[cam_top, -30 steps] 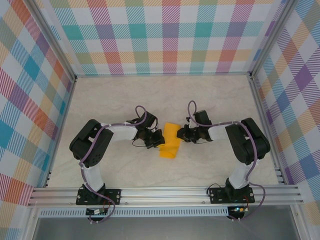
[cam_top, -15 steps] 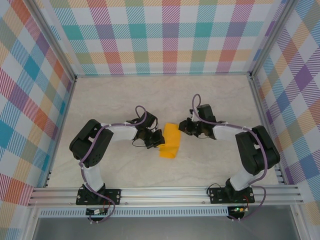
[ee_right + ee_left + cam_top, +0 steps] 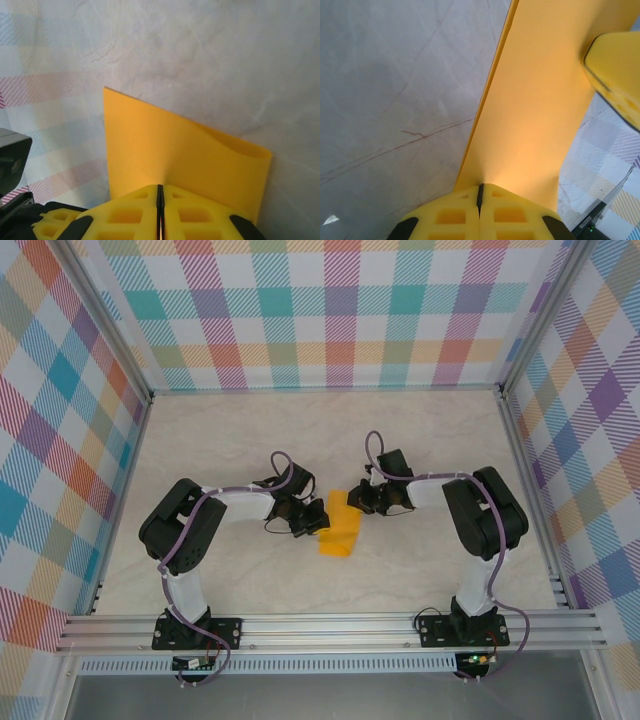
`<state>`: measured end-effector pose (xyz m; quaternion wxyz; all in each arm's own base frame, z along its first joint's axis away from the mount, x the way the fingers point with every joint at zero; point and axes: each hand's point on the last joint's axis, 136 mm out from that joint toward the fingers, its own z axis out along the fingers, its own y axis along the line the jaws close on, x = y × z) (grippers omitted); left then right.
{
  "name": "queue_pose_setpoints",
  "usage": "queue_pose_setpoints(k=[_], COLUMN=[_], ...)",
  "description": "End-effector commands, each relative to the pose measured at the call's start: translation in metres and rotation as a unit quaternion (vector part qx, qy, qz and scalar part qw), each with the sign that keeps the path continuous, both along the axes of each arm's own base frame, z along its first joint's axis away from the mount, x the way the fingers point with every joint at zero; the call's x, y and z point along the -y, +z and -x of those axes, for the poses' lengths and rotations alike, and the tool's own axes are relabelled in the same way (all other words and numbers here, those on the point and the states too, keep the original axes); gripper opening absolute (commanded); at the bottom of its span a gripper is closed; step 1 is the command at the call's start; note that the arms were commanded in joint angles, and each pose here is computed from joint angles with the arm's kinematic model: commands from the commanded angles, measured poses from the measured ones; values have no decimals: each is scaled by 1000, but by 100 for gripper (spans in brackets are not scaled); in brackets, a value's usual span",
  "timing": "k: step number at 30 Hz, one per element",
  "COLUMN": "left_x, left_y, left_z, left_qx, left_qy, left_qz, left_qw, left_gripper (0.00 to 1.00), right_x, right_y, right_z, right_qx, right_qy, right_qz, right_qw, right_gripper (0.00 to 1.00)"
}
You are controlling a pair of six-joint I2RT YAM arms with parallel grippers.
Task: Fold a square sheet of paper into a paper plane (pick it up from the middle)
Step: Fold the square sheet of paper in half at the center of the table.
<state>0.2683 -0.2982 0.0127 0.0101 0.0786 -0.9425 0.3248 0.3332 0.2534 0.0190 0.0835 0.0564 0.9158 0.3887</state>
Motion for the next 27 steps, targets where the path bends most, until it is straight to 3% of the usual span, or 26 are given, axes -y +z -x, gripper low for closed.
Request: queue_pose_setpoints(k=[1,9,15,19,27], left_x=[-70,-71,-70,-70,-69], left_y=[-79,-80,-78,-78,-79], left_z=[61,62,61,60,58], left_qx=[-106,-106,-103,-101,-98], left_qy=[13,13,14,15,16], left_qz=[-182,-181,-179,-178,-178], left_qw=[978,978,978,979,979], left_gripper=[3,2,3,3,2], right_x=[22,55,55,50,3], right_y=[-7,-17,31,49,42], right_z=[-21,-44,-44,-16,67], right_qx=[16,14,52,44,-45], right_qy=[-26,-77,-84,-75,-15], right_qz=[31,50,35,25,-26], right_qw=[999,996,994,996,999], right_gripper=[10,10,10,10,9])
